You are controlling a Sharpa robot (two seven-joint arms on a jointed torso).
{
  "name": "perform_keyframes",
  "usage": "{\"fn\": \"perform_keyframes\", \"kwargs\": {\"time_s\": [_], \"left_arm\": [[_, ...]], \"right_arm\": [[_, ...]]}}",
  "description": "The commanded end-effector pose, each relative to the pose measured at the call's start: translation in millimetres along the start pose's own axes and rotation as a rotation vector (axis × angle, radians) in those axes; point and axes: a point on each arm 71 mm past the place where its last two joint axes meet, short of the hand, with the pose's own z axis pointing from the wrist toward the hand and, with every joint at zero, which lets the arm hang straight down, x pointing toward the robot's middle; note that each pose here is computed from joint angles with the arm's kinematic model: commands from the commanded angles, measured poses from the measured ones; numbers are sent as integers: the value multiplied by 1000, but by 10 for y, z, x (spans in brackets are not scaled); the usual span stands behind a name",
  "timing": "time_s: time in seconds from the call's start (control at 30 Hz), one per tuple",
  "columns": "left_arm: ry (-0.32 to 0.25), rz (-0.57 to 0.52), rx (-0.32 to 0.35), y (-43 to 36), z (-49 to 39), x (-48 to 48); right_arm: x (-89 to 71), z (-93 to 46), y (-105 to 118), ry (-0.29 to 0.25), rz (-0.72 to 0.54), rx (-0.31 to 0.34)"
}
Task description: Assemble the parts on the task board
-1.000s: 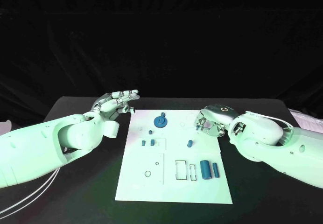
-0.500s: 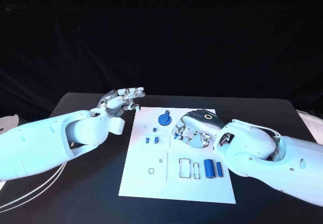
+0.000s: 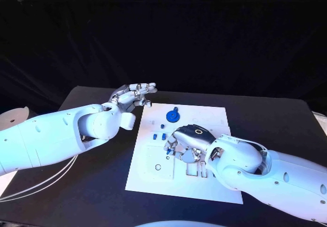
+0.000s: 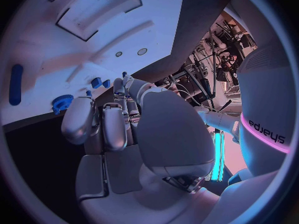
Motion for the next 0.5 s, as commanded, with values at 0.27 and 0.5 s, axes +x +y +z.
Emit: {"fn": "perform_keyframes", "kwargs": {"time_s": [0.27,0.5], "left_arm": [[23,-8,2,1,1,54],[24,-8,1,1,1,54]], "right_arm": [[172,59,-68,73,-8,9],[198,71,-80,87,-13,15]]}}
